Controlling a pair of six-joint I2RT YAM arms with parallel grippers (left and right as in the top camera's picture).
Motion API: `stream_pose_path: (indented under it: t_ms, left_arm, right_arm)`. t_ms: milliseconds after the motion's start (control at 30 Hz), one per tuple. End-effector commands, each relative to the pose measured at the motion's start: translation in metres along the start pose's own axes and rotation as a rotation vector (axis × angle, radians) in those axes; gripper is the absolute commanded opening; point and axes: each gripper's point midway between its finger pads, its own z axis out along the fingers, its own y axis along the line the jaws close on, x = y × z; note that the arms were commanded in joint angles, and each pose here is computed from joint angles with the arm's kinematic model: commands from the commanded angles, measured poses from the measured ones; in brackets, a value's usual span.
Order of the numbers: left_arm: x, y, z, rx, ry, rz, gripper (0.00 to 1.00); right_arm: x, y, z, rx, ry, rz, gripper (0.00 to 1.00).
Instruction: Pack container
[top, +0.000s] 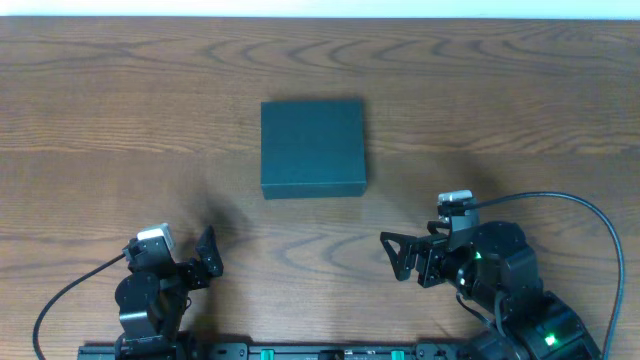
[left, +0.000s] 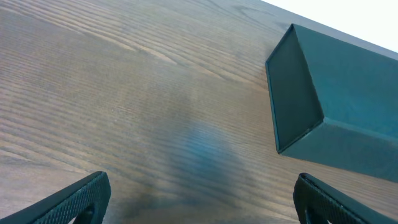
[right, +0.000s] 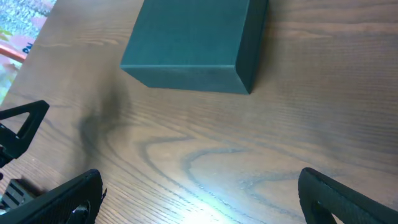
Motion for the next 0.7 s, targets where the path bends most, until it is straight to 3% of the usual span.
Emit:
stream_pose_path:
  t_ms: [0, 567, 667]
  left_arm:
    - [0.004, 0.001, 0.002, 0.002, 0.006, 0.002, 0.95]
    - [0.004, 0.001, 0.002, 0.002, 0.006, 0.002, 0.95]
    - [0.004, 0.001, 0.002, 0.002, 0.006, 0.002, 0.95]
  right_arm:
    - [-0.003, -0.002, -0.001, 0.012, -0.012, -0.006, 0.99]
    - [-0.003, -0.002, -0.001, 0.014, -0.012, -0.007, 0.99]
    - [-0.003, -0.015, -0.003, 0.086, -0.019, -0.097, 0.99]
